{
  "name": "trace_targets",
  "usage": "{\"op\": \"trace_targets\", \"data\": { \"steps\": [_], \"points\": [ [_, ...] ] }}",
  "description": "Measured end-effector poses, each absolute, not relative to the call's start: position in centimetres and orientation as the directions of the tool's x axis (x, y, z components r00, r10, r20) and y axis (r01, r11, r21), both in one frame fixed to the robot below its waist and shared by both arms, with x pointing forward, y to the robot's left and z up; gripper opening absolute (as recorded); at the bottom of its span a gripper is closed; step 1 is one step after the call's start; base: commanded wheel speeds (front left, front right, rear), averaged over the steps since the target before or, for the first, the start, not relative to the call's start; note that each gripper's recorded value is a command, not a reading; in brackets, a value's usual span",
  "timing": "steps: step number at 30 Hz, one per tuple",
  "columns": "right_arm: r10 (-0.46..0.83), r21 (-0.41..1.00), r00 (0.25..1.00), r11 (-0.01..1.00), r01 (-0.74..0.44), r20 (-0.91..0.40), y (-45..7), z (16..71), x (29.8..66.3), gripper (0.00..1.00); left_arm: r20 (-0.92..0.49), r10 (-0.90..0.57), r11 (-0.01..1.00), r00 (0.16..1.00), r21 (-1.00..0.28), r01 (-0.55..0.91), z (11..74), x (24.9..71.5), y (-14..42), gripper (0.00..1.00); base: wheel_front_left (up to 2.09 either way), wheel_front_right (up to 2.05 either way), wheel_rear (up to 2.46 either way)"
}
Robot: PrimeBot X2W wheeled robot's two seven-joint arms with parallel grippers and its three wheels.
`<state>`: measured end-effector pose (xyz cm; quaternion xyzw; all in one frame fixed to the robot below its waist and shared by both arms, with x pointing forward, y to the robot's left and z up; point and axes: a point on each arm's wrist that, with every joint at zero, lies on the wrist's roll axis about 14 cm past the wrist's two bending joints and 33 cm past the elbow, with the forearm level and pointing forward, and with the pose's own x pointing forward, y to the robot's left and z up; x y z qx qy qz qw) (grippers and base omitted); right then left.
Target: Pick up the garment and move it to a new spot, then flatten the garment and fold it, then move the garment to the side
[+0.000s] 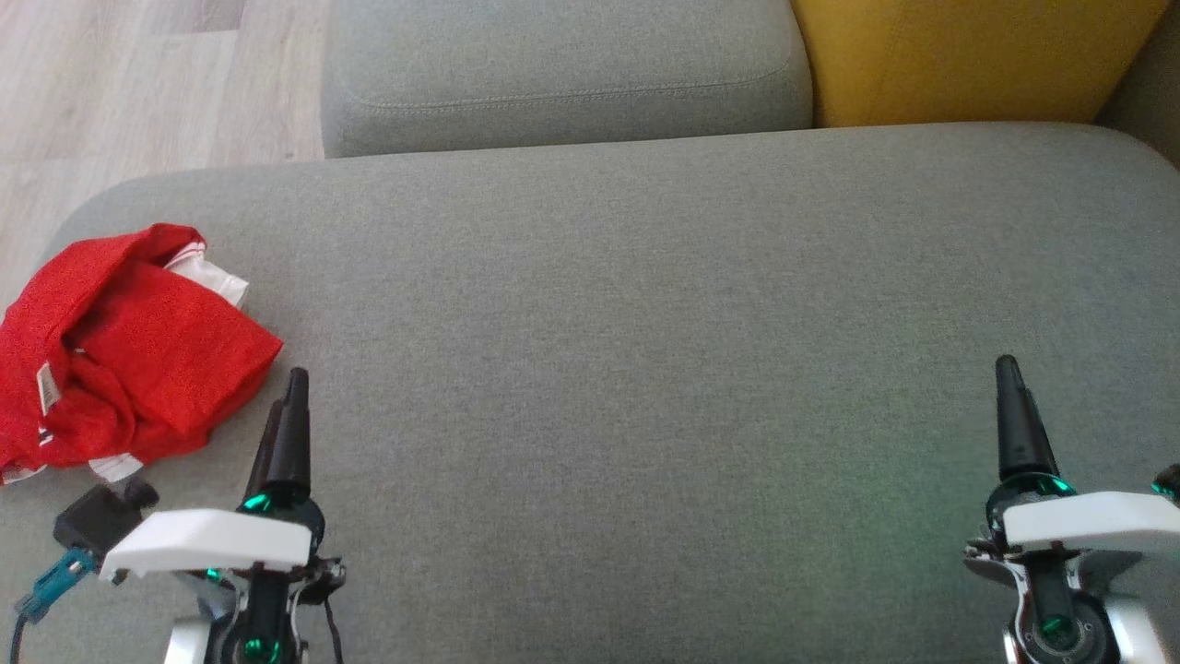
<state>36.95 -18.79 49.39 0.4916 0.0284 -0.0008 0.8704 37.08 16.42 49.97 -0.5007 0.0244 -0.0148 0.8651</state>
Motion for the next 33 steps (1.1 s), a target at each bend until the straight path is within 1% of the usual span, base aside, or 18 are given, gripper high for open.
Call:
{"op": "trace_targets", "data": {
  "steps": [8, 14, 25, 33],
  "points": [
    [0.054, 0.768, 0.998, 0.641, -0.013, -0.029, -18.2, 50.2, 37.0, 1.00, 0.005, -0.065, 0.615, 0.998, -0.787, 0.044, 50.9, 37.1, 15.8, 1.00, 0.00, 0.00, 0.00],
    [0.078, 0.700, 0.997, 0.712, -0.044, -0.017, -17.5, 50.6, 37.1, 1.00, 0.023, -0.076, 0.693, 0.997, -0.718, 0.069, 51.4, 37.1, 15.5, 1.00, 0.00, 0.00, 0.00],
    [0.107, 0.581, 0.994, 0.810, -0.080, -0.012, -16.6, 50.8, 37.1, 1.00, 0.029, -0.087, 0.812, 0.996, -0.576, 0.088, 51.6, 36.9, 15.3, 1.00, 0.00, 0.00, 0.00],
    [0.126, 0.484, 0.992, 0.869, -0.104, -0.013, -16.1, 50.8, 37.1, 1.00, 0.030, -0.093, 0.878, 0.995, -0.468, 0.096, 51.6, 36.8, 15.1, 1.00, 0.00, 0.00, 0.00]
  ]
}}
